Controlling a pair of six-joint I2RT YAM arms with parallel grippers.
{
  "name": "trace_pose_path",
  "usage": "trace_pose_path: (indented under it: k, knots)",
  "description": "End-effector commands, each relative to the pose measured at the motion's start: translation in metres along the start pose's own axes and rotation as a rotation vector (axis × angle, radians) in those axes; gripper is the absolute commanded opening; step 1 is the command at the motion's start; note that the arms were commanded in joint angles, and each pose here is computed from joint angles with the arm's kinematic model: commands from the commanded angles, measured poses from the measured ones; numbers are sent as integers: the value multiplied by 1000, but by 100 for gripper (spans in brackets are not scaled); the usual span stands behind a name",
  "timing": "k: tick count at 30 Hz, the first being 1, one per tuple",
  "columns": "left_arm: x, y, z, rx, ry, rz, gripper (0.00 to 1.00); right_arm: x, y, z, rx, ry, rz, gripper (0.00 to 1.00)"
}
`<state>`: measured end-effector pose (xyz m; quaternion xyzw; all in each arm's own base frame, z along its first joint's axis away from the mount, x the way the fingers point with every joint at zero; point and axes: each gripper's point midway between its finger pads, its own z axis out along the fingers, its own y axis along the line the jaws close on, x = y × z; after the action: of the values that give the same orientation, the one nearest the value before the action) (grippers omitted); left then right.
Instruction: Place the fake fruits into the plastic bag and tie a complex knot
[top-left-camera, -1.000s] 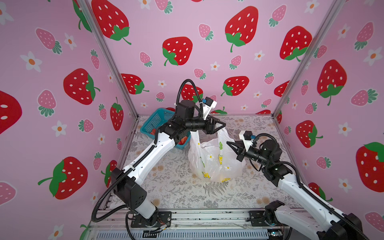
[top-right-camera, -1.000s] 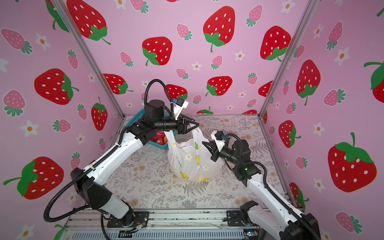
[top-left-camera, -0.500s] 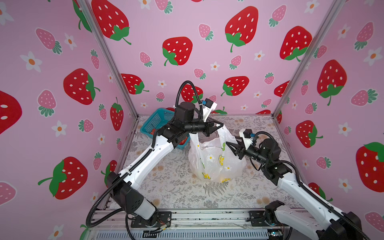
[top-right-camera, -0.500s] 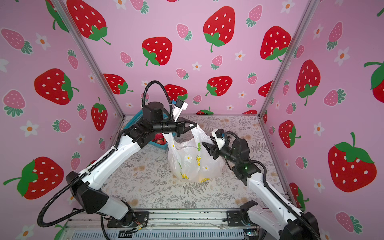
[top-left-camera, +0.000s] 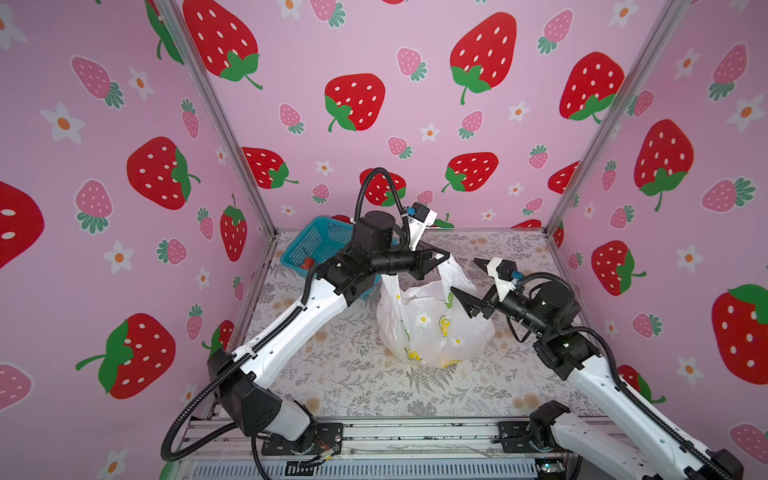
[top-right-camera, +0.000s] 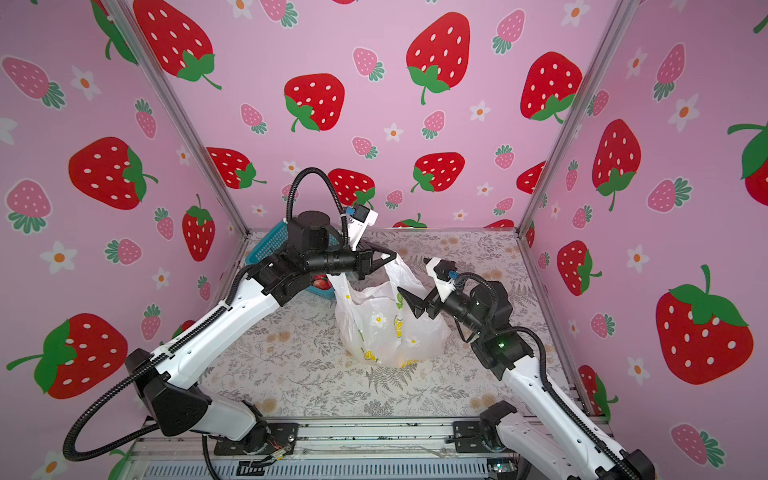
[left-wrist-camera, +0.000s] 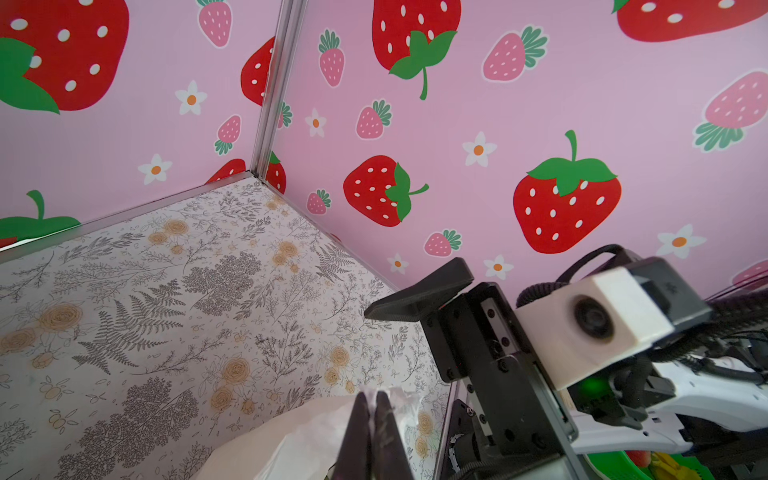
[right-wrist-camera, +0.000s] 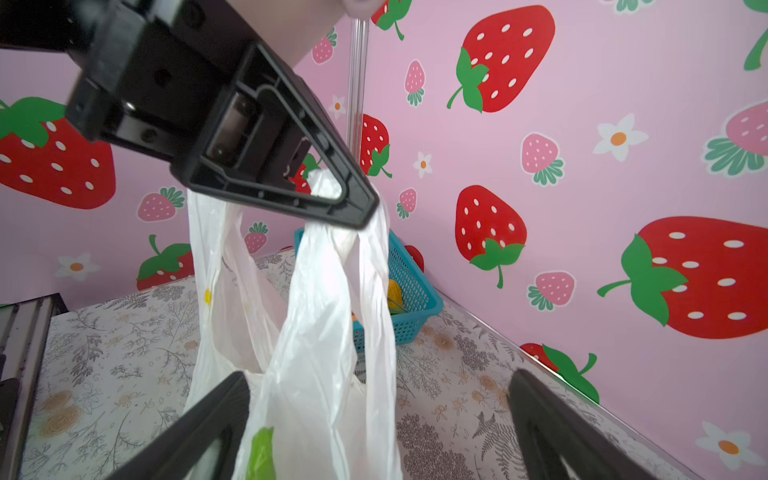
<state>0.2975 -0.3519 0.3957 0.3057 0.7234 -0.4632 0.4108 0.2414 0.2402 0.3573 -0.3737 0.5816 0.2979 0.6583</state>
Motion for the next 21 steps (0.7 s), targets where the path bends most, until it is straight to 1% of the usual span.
trace_pose_path:
  k: [1,4,6,7,9,10,11,13,16,17,18,19,21]
  knots:
    - [-7,-11,-9,13,-32,18,0,-20,8,4,-63,-34,-34,100]
    - [-8,-13,-10,20,-35,21,0,-13,2,23,-76,6,4,100]
    - [-8,-16,-11,30,-37,24,0,-5,4,34,-115,32,9,100]
    - [-9,-17,-12,33,-41,24,0,1,8,39,-153,41,15,97]
    - [-11,-18,-13,34,-46,24,0,11,24,43,-263,49,34,79]
    - [-11,-19,-13,36,-46,22,0,18,30,42,-296,55,47,65]
    - [-12,-19,-15,34,-52,22,0,26,32,41,-301,62,57,51]
    - [-13,-20,-16,37,-62,17,0,44,33,36,-282,75,70,34]
    - [-14,-22,-18,49,-78,5,0,69,37,28,-273,92,88,13]
    - [-14,-23,-18,55,-80,-1,0,78,37,27,-266,106,94,6]
    - [-13,-25,-17,64,-79,-6,0,85,37,25,-256,118,100,3]
    - [-12,-26,-17,73,-78,-13,0,89,35,24,-240,127,101,3]
    - [-10,-26,-16,80,-76,-18,0,89,31,23,-211,130,96,5]
